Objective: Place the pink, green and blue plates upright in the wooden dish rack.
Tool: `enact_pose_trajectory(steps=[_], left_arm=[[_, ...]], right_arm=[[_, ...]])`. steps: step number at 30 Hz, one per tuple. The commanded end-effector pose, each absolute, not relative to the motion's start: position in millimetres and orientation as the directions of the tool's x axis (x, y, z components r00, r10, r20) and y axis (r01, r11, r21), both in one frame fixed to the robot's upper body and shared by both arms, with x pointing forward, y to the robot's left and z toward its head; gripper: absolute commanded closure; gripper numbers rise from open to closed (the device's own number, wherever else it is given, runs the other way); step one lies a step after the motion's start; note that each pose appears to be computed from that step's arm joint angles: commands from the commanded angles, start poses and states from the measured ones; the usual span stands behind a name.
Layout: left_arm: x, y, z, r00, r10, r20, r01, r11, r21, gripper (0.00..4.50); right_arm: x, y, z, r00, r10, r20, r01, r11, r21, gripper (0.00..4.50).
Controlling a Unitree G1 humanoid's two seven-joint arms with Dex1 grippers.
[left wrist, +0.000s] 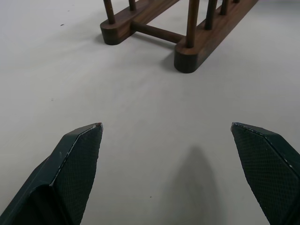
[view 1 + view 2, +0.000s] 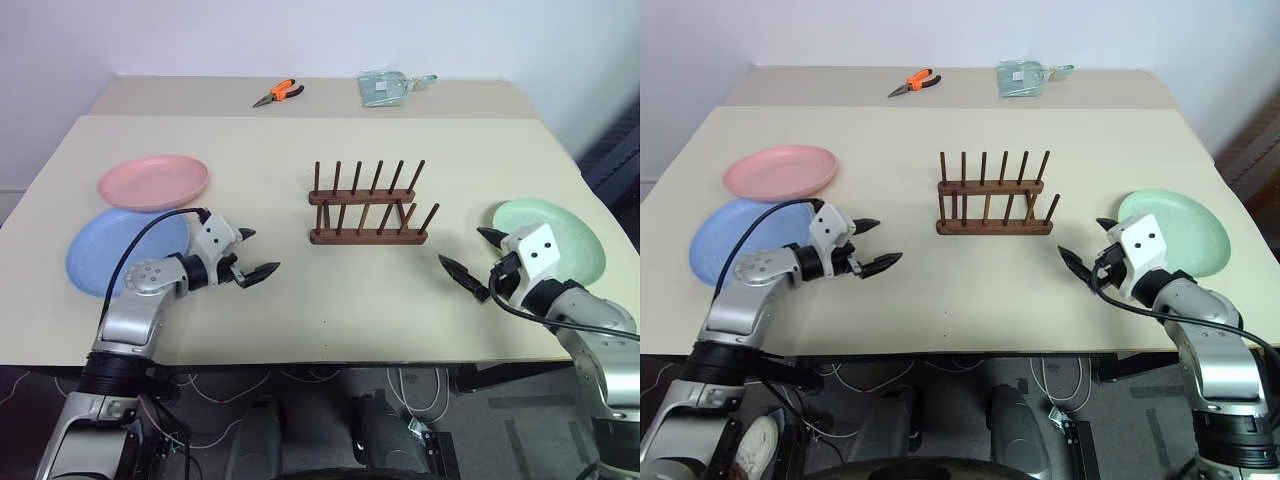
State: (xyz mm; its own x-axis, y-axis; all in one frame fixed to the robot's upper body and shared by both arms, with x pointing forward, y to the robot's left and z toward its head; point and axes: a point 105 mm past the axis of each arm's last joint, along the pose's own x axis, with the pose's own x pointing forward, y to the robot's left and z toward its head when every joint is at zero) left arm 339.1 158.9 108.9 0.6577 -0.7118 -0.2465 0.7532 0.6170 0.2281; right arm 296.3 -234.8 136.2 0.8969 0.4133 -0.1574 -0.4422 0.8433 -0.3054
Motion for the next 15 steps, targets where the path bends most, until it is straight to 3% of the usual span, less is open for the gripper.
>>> enact_pose_trajectory(steps=[1, 7, 12, 15], left_arm=[[338.6, 152.2, 115.9, 0.649, -0.727, -0.224, 0.76, 0.6, 0.252, 0.0], [347.4, 149.6, 116.7, 0.633, -0.741, -0.225, 0.772, 0.583, 0.254, 0.0], [363.6, 119.5, 108.0, 0.487, -0.817, -0.31, 0.871, 0.43, 0.235, 0.0], [374.8, 108.5, 100.0, 0.456, -0.821, -0.344, 0.887, 0.391, 0.243, 0.0]], right_arm=[[297.3, -230.3, 148.5, 0.897, 0.427, -0.115, -0.44, 0.829, -0.346, 0.07], [296.2, -221.8, 146.8, 0.875, 0.467, -0.127, -0.483, 0.825, -0.295, 0.07], [295.2, -214.6, 145.6, 0.881, 0.459, -0.112, -0.47, 0.827, -0.307, 0.07], [293.9, -209.5, 144.0, 0.884, 0.455, -0.105, -0.464, 0.83, -0.308, 0.07]])
